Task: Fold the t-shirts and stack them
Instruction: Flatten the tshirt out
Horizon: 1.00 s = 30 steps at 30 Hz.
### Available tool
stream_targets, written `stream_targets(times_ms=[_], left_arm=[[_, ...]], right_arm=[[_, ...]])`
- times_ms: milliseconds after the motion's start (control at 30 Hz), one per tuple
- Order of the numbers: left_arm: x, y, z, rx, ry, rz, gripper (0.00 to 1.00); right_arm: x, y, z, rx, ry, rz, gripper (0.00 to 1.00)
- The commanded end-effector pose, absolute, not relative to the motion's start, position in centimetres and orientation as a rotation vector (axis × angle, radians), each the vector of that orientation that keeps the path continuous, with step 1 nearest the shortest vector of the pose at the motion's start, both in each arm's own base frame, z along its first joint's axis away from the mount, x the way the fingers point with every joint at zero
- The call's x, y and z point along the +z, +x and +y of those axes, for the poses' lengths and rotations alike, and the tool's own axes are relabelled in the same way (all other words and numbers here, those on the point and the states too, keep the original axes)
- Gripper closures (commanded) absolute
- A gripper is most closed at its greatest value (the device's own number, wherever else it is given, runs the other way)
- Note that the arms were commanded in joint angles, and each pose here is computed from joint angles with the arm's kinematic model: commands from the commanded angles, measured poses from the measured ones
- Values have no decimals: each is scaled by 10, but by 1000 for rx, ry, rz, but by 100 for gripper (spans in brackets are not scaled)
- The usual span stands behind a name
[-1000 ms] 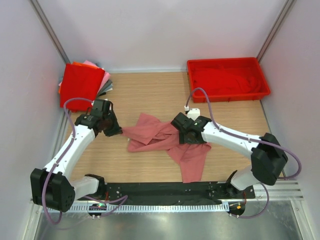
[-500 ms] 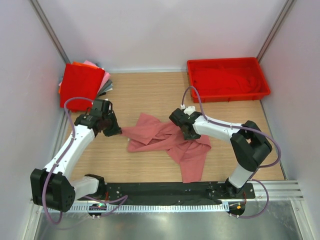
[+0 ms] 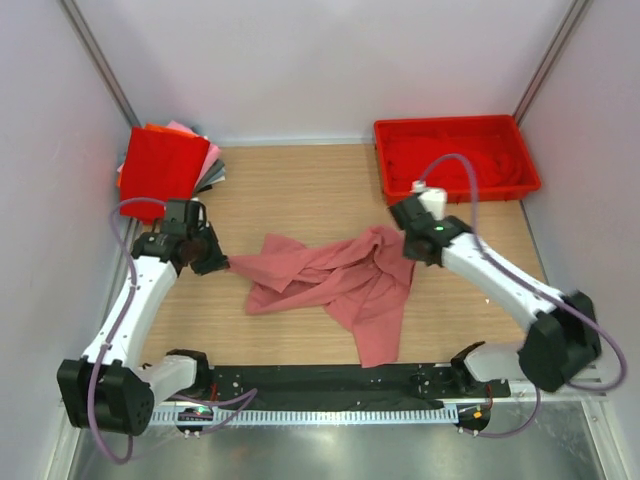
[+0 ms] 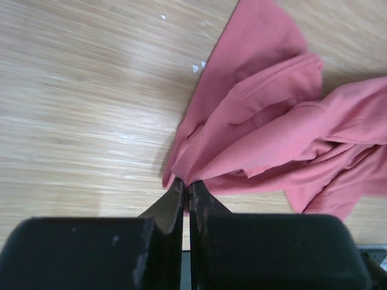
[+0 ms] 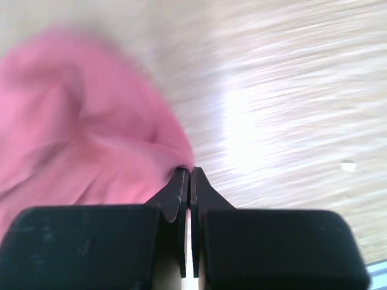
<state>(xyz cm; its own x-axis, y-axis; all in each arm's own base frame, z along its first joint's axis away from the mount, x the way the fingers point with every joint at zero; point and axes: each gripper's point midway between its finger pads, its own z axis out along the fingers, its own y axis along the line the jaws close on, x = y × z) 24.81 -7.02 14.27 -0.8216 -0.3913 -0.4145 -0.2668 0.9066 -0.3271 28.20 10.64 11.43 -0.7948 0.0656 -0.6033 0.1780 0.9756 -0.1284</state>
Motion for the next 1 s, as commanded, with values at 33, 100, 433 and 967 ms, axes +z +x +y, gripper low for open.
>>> stream_targets(times_ms=[33, 100, 433, 967], left_arm=[[174, 247, -46, -289, -461, 2488, 100], [172, 248, -46, -291, -460, 2485, 100], [159, 249, -55, -347, -438, 2507, 100], [155, 250, -59, -379, -433, 2518, 100]], right_arm=[[148, 268, 28, -293, 426, 2366, 99], [132, 261, 9, -321, 495, 2413, 57], [142, 270, 41, -38, 513, 2431, 19], [60, 241, 87, 139, 476, 2616, 66]])
